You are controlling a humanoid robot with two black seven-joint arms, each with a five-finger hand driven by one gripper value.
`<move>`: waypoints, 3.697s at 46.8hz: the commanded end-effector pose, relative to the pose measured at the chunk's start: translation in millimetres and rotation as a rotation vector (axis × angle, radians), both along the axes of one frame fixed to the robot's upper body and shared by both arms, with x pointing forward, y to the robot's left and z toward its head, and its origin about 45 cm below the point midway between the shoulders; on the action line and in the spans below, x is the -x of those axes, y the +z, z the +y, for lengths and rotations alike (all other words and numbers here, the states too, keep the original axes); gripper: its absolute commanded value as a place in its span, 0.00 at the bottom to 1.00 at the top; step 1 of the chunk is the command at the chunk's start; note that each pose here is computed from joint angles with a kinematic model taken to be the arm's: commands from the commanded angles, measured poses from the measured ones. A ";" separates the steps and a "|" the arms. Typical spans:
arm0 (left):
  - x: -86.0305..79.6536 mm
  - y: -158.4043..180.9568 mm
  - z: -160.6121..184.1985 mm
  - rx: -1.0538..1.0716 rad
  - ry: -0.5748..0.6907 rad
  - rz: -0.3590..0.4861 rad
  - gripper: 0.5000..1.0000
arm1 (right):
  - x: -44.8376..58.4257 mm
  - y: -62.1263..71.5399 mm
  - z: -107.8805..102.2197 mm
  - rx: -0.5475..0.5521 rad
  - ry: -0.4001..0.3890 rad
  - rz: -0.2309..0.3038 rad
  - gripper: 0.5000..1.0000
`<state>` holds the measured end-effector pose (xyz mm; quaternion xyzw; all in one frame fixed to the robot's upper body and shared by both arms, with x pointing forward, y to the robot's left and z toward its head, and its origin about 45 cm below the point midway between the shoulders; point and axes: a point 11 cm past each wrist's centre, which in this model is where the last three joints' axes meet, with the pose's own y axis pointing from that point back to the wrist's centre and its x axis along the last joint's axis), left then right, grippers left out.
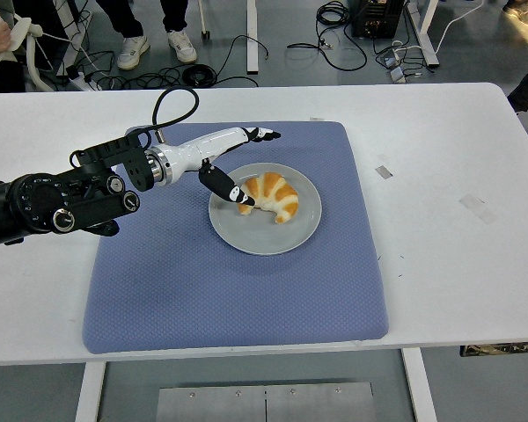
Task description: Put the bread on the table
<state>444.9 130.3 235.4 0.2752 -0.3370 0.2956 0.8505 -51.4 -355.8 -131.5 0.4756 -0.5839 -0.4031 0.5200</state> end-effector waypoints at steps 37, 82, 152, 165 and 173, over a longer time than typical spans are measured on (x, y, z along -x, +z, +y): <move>11.8 -13.1 -6.3 -0.050 -0.017 0.059 0.96 | -0.1 0.0 0.1 0.000 0.000 0.000 1.00; 17.7 -16.7 -18.0 -0.047 -0.057 0.050 0.57 | 0.8 0.0 0.1 0.000 0.000 0.001 1.00; 0.3 9.6 18.1 -0.083 -0.019 -0.020 0.00 | 0.0 0.1 -0.4 0.001 0.000 0.000 1.00; -4.7 16.8 53.8 -0.095 0.043 -0.029 0.00 | -0.1 0.0 0.1 0.000 0.000 0.000 1.00; -4.0 20.1 70.4 -0.091 0.062 -0.033 0.00 | 0.8 0.0 0.1 0.000 0.000 0.001 1.00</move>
